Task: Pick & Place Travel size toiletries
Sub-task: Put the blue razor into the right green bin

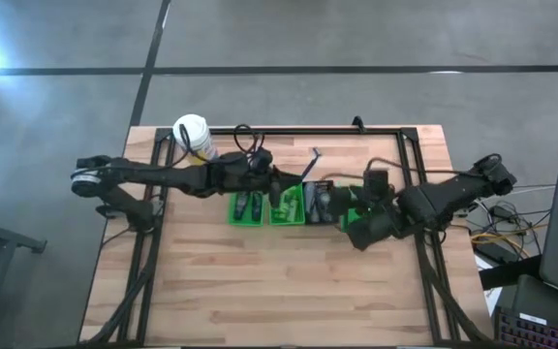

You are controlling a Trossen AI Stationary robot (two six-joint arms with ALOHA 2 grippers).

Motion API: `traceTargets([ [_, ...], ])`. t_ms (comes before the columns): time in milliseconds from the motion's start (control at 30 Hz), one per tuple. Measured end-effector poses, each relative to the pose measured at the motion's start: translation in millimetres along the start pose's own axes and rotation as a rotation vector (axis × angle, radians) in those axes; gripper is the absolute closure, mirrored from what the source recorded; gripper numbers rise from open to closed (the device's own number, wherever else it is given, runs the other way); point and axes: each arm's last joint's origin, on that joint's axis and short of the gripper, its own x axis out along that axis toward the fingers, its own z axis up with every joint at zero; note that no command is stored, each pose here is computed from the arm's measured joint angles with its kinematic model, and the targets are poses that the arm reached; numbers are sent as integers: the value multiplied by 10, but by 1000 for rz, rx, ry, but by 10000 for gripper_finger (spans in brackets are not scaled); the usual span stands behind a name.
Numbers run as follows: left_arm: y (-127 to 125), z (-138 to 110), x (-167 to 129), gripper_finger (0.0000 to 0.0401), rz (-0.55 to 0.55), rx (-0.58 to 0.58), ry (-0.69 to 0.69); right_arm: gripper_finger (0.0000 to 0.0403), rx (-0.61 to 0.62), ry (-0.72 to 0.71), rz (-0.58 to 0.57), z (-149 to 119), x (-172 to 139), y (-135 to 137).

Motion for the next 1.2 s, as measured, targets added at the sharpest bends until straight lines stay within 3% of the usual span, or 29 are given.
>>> traceTargets([
  [167, -15, 88, 3, 380, -55, -56, -21, 78, 2, -11, 97, 200, 7, 103],
  [467, 25, 367, -35, 394, -342, -166, -36, 78, -50, 21, 281, 503, 51, 307],
  [600, 107, 425, -45, 399, -366, -167, -10, 78, -64, -15, 336, 574, 71, 385],
  [767, 106, 412, -46, 395, -389, -141, 17, 77, -78, -6, 305, 626, 36, 306],
  [867, 147, 355, -31, 394, -339, -85, 54, 77, -86, 24, 236, 639, 10, 176],
  [967, 249, 241, -17, 393, -210, -10, 139, 82, -128, 145, 139, 597, 17, 21],
  [1067, 404, 45, -44, 386, -31, 86, 306, 87, -187, 294, -6, 443, 52, -134],
  [1200, 551, -245, -153, 360, 106, 158, 553, 95, -213, 385, -114, 171, 142, -247],
])
